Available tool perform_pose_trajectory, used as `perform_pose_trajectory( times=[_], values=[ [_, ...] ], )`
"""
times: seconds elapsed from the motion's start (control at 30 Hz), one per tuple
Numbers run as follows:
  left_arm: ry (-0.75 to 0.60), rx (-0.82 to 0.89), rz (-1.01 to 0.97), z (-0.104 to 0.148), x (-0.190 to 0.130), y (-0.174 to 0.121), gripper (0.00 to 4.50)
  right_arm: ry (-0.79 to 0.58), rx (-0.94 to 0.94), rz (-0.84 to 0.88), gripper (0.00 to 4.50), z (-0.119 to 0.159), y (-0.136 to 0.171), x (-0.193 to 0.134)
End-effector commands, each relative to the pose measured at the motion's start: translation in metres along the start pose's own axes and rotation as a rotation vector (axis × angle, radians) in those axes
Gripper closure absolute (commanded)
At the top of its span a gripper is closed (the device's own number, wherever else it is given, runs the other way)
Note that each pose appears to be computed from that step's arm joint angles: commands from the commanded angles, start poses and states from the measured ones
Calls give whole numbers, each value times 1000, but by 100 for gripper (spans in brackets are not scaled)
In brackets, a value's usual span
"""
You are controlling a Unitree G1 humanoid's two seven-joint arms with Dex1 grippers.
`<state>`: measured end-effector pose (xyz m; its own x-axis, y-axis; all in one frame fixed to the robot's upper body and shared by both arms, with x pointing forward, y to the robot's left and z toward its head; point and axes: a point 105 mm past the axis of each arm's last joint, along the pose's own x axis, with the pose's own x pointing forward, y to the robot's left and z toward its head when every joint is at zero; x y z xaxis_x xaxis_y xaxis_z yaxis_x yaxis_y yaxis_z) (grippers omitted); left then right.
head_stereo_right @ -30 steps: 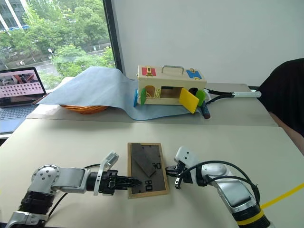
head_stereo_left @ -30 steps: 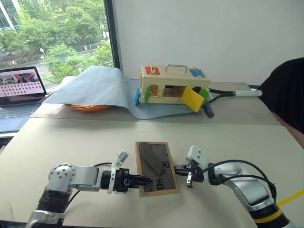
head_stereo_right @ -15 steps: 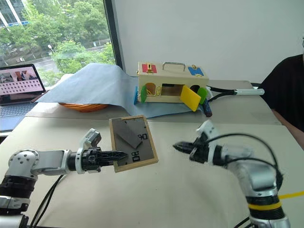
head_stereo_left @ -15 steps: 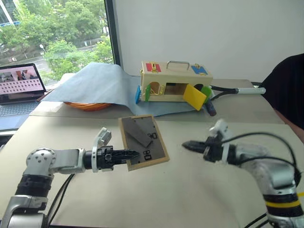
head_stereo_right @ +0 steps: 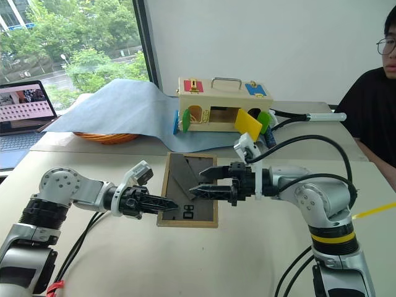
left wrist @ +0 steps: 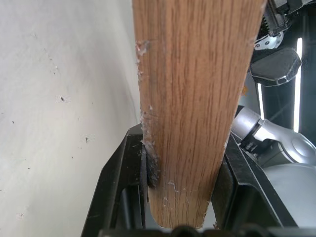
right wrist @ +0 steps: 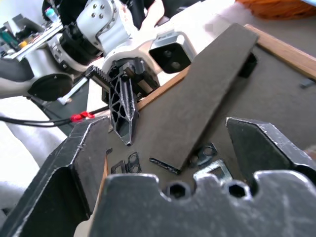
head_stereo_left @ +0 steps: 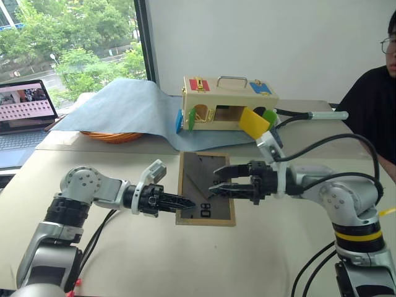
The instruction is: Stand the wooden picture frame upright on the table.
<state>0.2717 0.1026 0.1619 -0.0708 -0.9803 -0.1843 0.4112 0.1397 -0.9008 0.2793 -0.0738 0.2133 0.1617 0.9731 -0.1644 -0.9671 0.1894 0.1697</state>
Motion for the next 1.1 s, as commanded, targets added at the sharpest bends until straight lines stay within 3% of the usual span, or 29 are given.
perform_pose_trajectory(
  times=[0.03, 0.17, 0.4, 0.7, 0.83, 0.97, 1.1],
  values=[
    [40, 87, -88, 5, 7, -24, 336, 68, -61, 16, 11, -8, 3, 11],
    [57, 99, -93, 6, 11, -25, 336, 64, -78, 65, 11, -11, 9, 18],
    [51, 92, -89, 8, 9, -24, 336, -150, -142, 200, 11, 26, 34, 4],
    [47, 84, -80, 7, 6, -20, 336, -243, -126, 301, 11, 41, 56, -9],
    [47, 81, -82, 8, 5, -20, 336, -213, -156, 208, 11, 36, 43, -15],
    [30, 75, -74, 9, -3, -20, 336, -94, -251, -130, 11, 28, -9, -55],
    [9, 55, -71, 10, -11, -17, 336, -13, -424, -324, 11, 27, -34, -84]
  ],
)
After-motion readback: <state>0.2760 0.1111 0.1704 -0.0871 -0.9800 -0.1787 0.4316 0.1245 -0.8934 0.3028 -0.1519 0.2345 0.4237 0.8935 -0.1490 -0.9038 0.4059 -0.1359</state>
